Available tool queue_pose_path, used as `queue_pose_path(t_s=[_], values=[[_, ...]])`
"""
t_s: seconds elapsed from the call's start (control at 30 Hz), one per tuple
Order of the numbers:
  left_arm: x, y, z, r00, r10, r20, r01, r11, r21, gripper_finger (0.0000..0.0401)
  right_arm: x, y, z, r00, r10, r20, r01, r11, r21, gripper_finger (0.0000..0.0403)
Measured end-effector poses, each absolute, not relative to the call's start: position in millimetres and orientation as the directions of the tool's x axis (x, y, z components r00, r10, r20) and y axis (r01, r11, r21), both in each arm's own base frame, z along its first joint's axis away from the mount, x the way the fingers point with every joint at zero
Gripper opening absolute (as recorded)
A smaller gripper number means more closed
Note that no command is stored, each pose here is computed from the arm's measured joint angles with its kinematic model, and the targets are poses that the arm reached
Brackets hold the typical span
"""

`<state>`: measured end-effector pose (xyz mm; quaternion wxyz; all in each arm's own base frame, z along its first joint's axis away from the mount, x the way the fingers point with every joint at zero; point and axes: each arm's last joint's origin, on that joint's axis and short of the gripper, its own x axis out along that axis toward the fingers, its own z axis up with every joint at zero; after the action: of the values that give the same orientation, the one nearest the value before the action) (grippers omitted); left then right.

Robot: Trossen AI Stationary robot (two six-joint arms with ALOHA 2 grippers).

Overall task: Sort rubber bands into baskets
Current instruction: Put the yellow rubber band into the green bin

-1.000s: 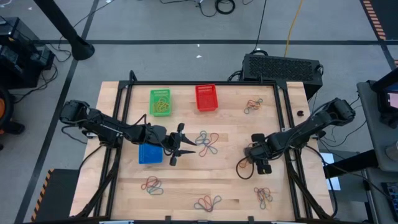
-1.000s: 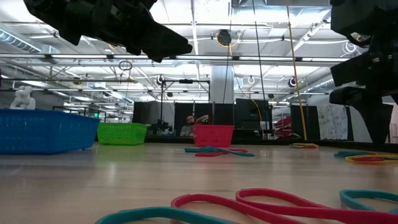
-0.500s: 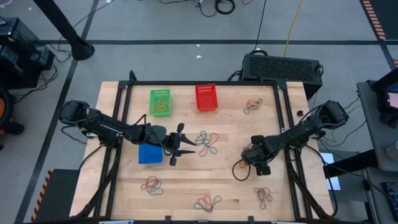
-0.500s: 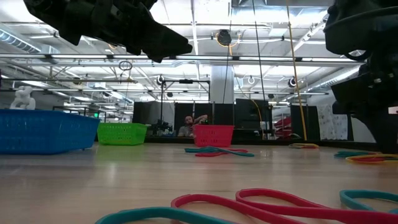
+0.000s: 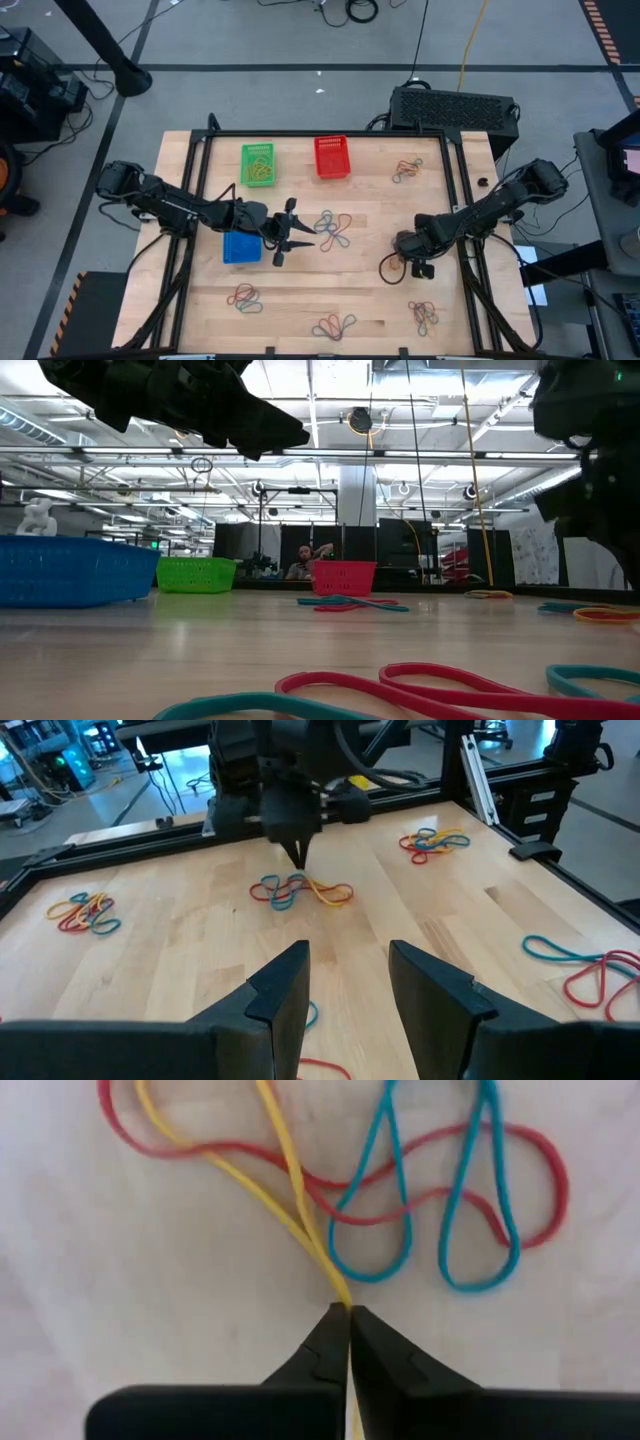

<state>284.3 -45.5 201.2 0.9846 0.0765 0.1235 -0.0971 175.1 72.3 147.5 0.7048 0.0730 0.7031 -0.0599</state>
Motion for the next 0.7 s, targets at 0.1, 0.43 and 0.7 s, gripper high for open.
queue_pose_path(t_s=[0.1,0.43,0.7], values=[[284.6,-45.8,202.5,0.954,-0.174,-0.244,0.209,0.97,0.127,0.0148,170.0,74.4,159.0,0.039,0.056,-0.998,0.229,0.971,0.063,0.0001],[287.7,-47.6,206.4,0.961,-0.215,-0.175,0.238,0.963,0.123,0.0148,156.2,83.0,191.6,0.245,0.187,-0.951,0.253,0.935,0.249,0.0],[308.5,-53.0,180.5,0.954,-0.287,-0.083,0.295,0.947,0.124,0.0148,171.1,90.2,217.1,0.55,0.281,-0.786,0.121,0.905,0.408,0.0]])
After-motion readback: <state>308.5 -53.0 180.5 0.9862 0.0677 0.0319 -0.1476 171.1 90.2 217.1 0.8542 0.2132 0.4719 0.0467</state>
